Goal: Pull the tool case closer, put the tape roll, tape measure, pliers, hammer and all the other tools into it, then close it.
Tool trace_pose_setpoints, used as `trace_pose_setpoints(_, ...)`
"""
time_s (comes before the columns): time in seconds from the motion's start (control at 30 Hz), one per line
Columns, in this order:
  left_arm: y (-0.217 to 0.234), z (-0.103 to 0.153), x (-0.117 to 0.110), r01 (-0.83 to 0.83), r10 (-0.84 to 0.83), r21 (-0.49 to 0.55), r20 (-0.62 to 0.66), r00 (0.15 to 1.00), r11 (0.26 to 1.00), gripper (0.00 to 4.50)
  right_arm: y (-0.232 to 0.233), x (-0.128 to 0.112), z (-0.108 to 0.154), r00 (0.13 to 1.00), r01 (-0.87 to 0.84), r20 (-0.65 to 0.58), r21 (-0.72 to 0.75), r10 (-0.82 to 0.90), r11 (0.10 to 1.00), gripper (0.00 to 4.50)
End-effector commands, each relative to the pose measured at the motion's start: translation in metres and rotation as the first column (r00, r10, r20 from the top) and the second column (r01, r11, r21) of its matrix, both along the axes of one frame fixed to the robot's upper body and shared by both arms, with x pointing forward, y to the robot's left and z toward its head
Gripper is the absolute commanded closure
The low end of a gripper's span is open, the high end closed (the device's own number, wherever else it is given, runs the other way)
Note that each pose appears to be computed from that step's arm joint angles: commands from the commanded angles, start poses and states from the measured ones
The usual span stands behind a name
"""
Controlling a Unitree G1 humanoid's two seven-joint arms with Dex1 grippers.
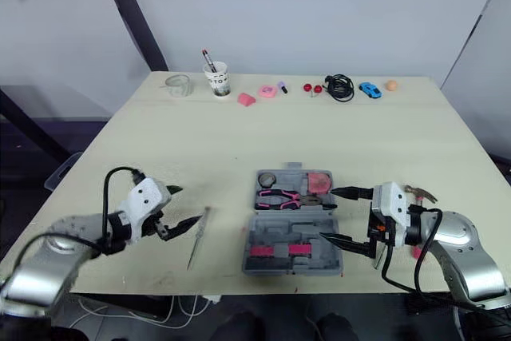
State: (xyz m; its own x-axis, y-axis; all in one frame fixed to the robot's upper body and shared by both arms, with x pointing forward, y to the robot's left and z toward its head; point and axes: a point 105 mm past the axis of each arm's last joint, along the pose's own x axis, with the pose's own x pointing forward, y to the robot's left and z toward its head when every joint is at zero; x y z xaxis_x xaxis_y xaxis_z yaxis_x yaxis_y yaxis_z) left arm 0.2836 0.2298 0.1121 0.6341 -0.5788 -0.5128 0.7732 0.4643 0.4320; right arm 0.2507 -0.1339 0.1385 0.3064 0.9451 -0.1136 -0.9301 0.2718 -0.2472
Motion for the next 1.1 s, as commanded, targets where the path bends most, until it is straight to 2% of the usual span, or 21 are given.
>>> trace_pose_setpoints(0.03, 0.007, -0.003, -0.002, 0.219, -0.213, 0.113, -0.063, 0.975, 0.969, 0.08, 0.003, 0.000, 0.015, 0.999, -0.013, 0.046, 0.009, 0.013, 1.000, 0.00)
trace_pose_setpoints(0.17, 0.010, 0.003, 0.003, 0.448, -0.428, 0.170, -0.145, 0.892, 0.878, 0.08, 0.002, -0.001, 0.016, 0.999, -0.020, 0.042, 0.001, 0.020, 1.000, 0.00)
trace_pose_setpoints(0.27, 0.010, 0.004, 0.004, 0.609, -0.557, 0.227, -0.255, 0.791, 0.760, 0.08, 0.001, 0.001, 0.019, 0.999, -0.024, 0.041, -0.006, 0.025, 1.000, 0.00)
trace_pose_setpoints(0.33, 0.015, 0.002, 0.011, 0.678, -0.592, 0.335, -0.331, 0.735, 0.655, 0.08, 0.001, 0.001, 0.021, 0.999, -0.027, 0.042, -0.009, 0.027, 1.000, 0.00)
trace_pose_setpoints(0.43, 0.012, 0.002, 0.021, 0.741, -0.634, 0.409, -0.387, 0.669, 0.533, 0.08, 0.002, 0.000, 0.022, 0.999, -0.032, 0.041, -0.014, 0.033, 0.999, 0.00)
trace_pose_setpoints(0.57, 0.005, -0.001, 0.029, 0.811, -0.680, 0.475, -0.470, 0.563, 0.343, 0.08, 0.002, 0.000, 0.022, 0.999, -0.034, 0.037, -0.019, 0.035, 0.999, 0.00)
trace_pose_setpoints(0.67, 0.000, -0.001, 0.033, 0.834, -0.699, 0.497, -0.508, 0.503, 0.239, 0.08, 0.000, 0.002, 0.023, 0.999, -0.028, 0.044, -0.023, 0.029, 0.999, 0.00)
trace_pose_setpoints(0.87, -0.018, -0.008, 0.036, 0.852, -0.739, 0.524, -0.581, 0.341, -0.018, 0.08, -0.002, 0.003, 0.023, 0.999, -0.008, 0.054, -0.025, 0.009, 1.000, 0.00)
trace_pose_setpoints(0.97, -0.026, -0.012, 0.039, 0.837, -0.744, 0.538, -0.596, 0.301, -0.093, 0.08, -0.001, 0.002, 0.023, 0.998, 0.003, 0.060, -0.023, -0.002, 1.000, 0.00)
trace_pose_setpoints(1.1, -0.030, -0.016, 0.041, 0.827, -0.735, 0.542, -0.620, 0.274, -0.150, 0.08, -0.001, 0.001, 0.023, 0.998, 0.012, 0.062, -0.025, -0.010, 1.000, 0.00)
